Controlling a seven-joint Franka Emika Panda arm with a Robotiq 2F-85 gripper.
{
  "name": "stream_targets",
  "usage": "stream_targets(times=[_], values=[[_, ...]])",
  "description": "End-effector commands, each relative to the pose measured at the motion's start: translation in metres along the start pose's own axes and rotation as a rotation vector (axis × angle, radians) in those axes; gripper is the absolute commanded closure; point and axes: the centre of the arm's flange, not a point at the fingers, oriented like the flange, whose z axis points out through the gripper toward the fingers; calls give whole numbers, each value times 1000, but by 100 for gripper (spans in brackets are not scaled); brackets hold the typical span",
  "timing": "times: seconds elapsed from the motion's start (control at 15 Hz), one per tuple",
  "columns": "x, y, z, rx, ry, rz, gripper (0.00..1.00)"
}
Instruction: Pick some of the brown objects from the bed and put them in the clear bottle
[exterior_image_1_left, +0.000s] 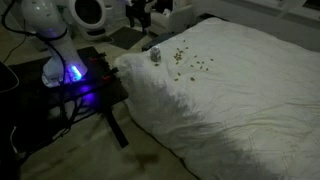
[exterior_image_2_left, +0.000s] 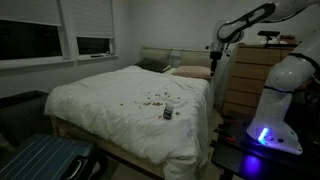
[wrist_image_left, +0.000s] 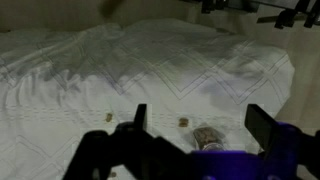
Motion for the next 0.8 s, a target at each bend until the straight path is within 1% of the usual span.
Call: stream_targets(times=[0.0, 0.13, 0.2, 0.4, 0.53, 0.73], values=[[0, 0, 0, 0, 0, 0, 0], [0, 0, 0, 0, 0, 0, 0], [5, 2, 2, -4, 0, -5, 0], [21, 4, 9, -10, 26, 34, 0], [32, 5, 16, -11, 69, 105, 0], [49, 8, 27, -7, 132, 264, 0]])
